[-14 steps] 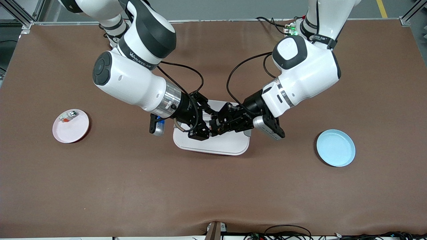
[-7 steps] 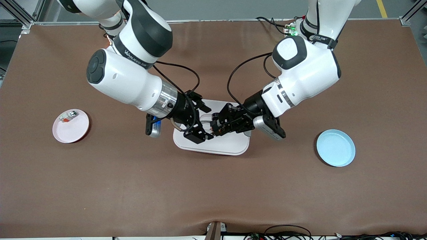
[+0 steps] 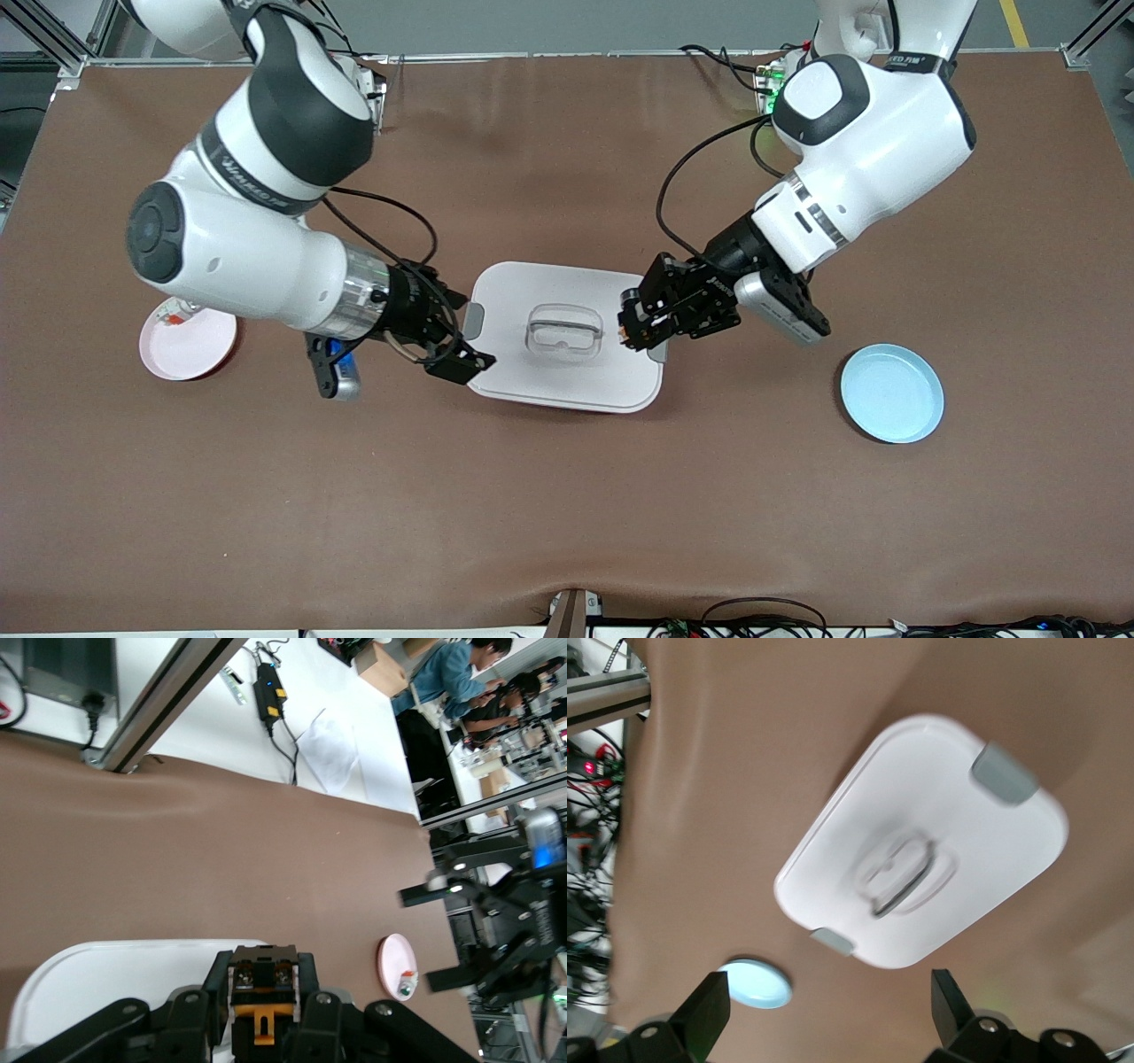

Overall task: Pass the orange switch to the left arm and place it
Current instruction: 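Open the right gripper and withdraw it while the left gripper pulls the switch away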

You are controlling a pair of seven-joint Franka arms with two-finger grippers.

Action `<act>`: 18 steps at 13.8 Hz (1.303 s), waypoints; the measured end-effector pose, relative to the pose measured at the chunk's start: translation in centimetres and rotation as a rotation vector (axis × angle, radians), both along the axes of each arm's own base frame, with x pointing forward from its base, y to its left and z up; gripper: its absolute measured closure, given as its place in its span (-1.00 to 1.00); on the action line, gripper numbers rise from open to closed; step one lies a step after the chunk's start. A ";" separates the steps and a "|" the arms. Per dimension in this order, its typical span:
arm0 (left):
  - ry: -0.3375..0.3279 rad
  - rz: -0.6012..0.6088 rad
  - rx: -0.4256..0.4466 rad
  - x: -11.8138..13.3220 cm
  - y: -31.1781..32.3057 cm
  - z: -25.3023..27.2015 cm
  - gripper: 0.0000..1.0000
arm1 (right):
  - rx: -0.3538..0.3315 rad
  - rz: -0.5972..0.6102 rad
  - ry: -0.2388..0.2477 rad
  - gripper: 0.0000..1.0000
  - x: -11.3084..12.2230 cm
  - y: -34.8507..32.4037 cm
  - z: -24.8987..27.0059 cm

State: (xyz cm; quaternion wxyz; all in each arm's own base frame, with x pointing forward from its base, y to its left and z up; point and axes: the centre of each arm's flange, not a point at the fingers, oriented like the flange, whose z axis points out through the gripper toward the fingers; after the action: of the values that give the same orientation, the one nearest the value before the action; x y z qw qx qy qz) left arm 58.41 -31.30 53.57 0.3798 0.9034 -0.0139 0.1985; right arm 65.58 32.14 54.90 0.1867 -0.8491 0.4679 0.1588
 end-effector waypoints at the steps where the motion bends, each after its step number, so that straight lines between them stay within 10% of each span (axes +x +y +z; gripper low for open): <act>1: -0.011 0.000 0.030 -0.4 0.8 0.1 0.34 | -0.023 0.053 -0.002 -1.00 -0.2 -1.0 0.2; 18: 0.079 -0.169 0.692 -2.2 14.5 5.8 0.34 | -0.233 0.732 0.112 -1.00 -3.0 -17.7 1.1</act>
State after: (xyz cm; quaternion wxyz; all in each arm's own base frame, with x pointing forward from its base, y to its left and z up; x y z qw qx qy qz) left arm 56.19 -16.84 59.39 0.0666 0.9812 -0.1404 0.1147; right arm 62.60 14.46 56.04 -0.0056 -0.9655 0.1582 0.2068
